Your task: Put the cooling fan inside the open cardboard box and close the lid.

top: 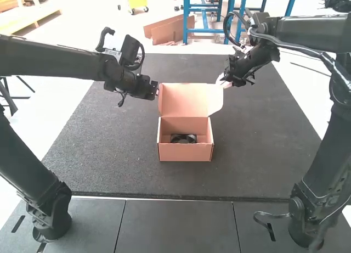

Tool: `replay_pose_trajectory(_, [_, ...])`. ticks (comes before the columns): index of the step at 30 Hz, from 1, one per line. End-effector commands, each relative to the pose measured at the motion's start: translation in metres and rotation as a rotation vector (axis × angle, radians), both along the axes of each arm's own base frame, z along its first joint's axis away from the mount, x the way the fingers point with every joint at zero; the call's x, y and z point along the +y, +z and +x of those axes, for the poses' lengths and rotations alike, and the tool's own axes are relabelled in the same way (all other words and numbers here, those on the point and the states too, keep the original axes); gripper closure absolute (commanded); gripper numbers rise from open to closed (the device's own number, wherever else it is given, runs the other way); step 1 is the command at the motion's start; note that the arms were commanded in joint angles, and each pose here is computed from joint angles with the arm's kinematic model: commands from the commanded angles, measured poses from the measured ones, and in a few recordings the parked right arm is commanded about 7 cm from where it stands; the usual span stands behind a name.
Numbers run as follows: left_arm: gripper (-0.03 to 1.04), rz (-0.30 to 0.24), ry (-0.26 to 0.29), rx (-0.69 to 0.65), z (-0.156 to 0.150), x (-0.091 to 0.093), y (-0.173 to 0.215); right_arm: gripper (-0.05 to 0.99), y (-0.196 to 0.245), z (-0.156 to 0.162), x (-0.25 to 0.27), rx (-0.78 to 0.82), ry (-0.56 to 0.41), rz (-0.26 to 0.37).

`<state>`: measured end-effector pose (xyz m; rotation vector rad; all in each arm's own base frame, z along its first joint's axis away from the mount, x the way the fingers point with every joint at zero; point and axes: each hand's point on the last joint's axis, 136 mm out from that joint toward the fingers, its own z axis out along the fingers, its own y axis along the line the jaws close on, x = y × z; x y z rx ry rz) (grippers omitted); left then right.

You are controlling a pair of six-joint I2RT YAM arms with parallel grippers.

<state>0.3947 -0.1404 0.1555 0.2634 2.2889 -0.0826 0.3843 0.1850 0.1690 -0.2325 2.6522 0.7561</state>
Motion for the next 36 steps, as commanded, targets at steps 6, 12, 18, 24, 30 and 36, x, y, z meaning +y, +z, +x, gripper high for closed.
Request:
replay_pose_trajectory(6, [0.04, -0.039, -0.003, -0.055, 0.002, -0.003, 0.025, 0.81, -0.007, -0.004, 0.007, 0.019, 0.024, 0.010])
replay_pose_trajectory(12, [0.04, -0.040, -0.003, -0.058, 0.003, -0.003, 0.026, 0.90, -0.006, -0.004, 0.007, 0.017, 0.028, 0.014])
replay_pose_trajectory(18, [0.04, -0.039, -0.005, -0.062, 0.003, -0.004, 0.027, 0.95, -0.007, -0.010, 0.013, 0.024, 0.053, 0.010])
replay_pose_trajectory(24, [0.04, -0.038, -0.003, -0.059, 0.003, -0.003, 0.027, 0.95, -0.004, -0.031, 0.034, 0.041, 0.119, -0.001])
replay_pose_trajectory(30, [0.04, -0.037, -0.004, -0.060, 0.000, -0.002, 0.031, 0.95, -0.004, -0.049, 0.046, 0.054, 0.163, -0.021])
replay_pose_trajectory(36, [0.04, -0.032, -0.014, -0.062, -0.006, -0.001, 0.037, 0.95, -0.006, -0.057, 0.039, 0.060, 0.164, -0.061])
